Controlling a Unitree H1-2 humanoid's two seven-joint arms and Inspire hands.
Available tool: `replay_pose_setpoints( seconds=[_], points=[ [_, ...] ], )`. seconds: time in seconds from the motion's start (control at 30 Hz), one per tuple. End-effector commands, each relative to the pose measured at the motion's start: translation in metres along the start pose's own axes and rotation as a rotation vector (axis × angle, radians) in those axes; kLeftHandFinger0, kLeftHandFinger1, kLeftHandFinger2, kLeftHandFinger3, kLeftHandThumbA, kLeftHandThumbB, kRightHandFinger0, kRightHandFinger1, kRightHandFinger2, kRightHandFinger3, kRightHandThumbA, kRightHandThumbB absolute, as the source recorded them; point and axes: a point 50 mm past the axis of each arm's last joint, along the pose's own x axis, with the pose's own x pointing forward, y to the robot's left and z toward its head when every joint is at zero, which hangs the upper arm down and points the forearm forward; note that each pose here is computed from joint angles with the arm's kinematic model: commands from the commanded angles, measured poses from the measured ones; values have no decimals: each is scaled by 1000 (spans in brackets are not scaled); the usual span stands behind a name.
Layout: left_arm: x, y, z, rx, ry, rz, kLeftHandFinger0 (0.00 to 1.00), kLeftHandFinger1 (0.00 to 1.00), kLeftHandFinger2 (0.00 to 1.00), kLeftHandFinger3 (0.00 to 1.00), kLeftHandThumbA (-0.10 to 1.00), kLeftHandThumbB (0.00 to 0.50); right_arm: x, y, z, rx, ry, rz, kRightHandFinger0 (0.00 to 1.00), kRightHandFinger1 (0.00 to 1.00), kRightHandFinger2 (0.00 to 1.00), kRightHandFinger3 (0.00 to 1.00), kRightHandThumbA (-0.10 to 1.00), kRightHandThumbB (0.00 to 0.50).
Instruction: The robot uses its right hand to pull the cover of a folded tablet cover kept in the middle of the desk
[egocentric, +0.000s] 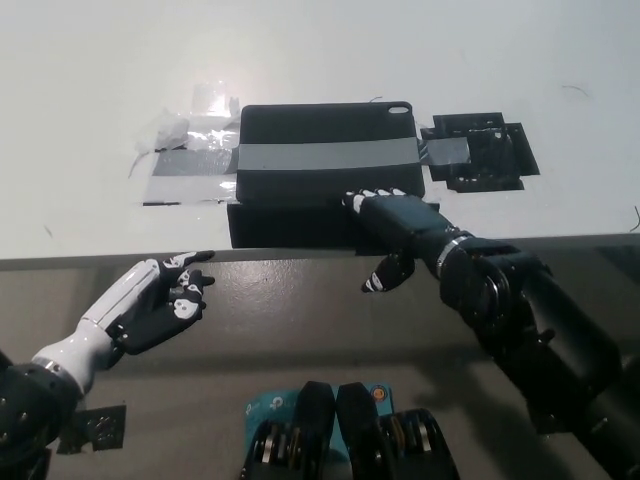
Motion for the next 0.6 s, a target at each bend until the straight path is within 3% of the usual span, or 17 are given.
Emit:
replay_pose_setpoints(
  seconds=[0.0, 0.13, 0.27, 0.33, 0.37, 0.43, 0.5, 0.53, 0.57],
  points=[
    [1, 18, 16, 50, -27, 19, 715, 811, 948, 1000, 1000, 103, -10, 14, -6, 137, 21, -3, 1000, 1000, 1000, 1000, 1000, 320],
    [2, 21, 18, 58, -30, 13, 719, 819, 952, 1000, 1000, 97, -22, 16, -9, 204, 13, -49, 1000, 1000, 1000, 1000, 1000, 295],
    [4, 19, 17, 51, -25, 9, 724, 818, 947, 1000, 1000, 101, -38, 28, -15, 380, 0, -122, 1000, 1000, 1000, 1000, 1000, 311],
    [5, 19, 17, 50, -24, 10, 719, 815, 941, 1000, 1000, 107, -43, 36, -16, 447, -13, -131, 887, 961, 1000, 1000, 1000, 295],
    [6, 18, 15, 54, -18, 8, 717, 813, 935, 1000, 1000, 108, -49, 48, -17, 483, -17, -116, 760, 843, 911, 989, 1000, 306],
    [7, 18, 15, 50, -16, 13, 712, 808, 927, 1000, 1000, 121, -55, 61, -16, 516, -26, -110, 642, 752, 830, 885, 1000, 304],
    [7, 19, 14, 49, -14, 11, 712, 808, 926, 1000, 1000, 121, -56, 64, -15, 520, -30, -108, 703, 837, 855, 839, 1000, 306],
    [7, 19, 14, 52, -11, 13, 712, 809, 927, 1000, 1000, 121, -60, 66, -15, 517, -25, -97, 827, 957, 914, 856, 1000, 294],
    [6, 18, 12, 55, -3, 8, 714, 812, 934, 1000, 1000, 126, -65, 70, -16, 520, -20, -83, 894, 1000, 961, 910, 1000, 290]
  ],
)
